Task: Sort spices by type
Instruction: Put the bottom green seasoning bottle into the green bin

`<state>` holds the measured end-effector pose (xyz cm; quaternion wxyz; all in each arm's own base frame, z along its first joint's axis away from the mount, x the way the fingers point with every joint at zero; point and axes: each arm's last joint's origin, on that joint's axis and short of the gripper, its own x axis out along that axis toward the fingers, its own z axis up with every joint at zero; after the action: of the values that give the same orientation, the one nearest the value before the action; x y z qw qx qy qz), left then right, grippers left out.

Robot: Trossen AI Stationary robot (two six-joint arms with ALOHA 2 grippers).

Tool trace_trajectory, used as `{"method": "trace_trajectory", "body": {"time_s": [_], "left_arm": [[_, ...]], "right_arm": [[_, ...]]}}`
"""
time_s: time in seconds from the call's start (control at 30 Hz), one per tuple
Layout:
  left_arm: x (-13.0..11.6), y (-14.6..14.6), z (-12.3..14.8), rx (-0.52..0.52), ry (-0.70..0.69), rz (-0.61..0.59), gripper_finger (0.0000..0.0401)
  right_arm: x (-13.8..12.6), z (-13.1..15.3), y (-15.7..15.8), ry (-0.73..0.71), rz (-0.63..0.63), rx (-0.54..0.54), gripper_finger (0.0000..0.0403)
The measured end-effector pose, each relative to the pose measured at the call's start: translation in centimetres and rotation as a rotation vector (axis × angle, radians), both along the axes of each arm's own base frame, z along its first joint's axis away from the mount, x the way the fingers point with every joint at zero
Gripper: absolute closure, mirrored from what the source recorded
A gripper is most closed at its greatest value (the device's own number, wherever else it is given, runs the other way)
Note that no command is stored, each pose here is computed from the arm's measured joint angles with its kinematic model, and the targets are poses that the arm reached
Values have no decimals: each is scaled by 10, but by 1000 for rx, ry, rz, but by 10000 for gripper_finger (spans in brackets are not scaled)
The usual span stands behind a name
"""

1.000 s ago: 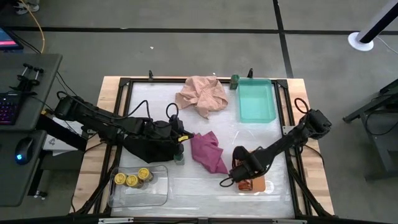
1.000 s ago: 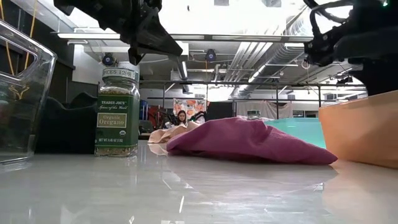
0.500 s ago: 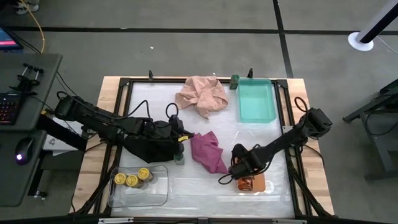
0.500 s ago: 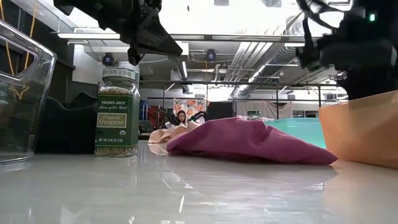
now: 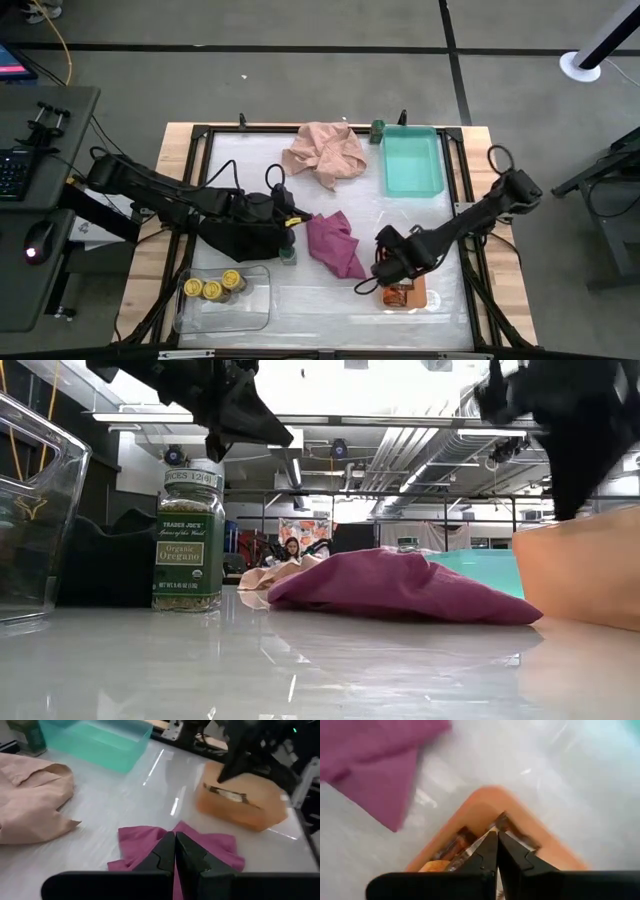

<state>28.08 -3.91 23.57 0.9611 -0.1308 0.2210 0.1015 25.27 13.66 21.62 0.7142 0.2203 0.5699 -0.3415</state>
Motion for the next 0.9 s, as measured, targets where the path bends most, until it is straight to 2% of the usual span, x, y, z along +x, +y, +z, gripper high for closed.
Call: {"method": "trace_trajectory", "body": {"time_s": [0.2,0.27,0.37,0.47,0.7,0.8,0.9], "left_arm": [[-5,5,33,-9,-4,-150,398],[-6,5,42,7,63,-206,383],[-10,5,50,41,208,-270,338],[-14,1,57,84,308,-328,275],[-20,-13,60,59,370,-449,133],[-16,-20,51,54,406,-465,101],[-5,-27,36,55,445,-462,90]], "right_arm": [[-6,53,-4,-136,-6,-30,401],[-7,62,-7,-169,-25,-23,395],[-12,72,-11,-197,-52,-16,374],[-18,77,-15,-191,-71,-30,335],[-34,87,-35,-139,-74,-10,208],[-45,82,-50,-102,-31,-11,166],[-56,72,-69,-88,-3,-4,148]]}}
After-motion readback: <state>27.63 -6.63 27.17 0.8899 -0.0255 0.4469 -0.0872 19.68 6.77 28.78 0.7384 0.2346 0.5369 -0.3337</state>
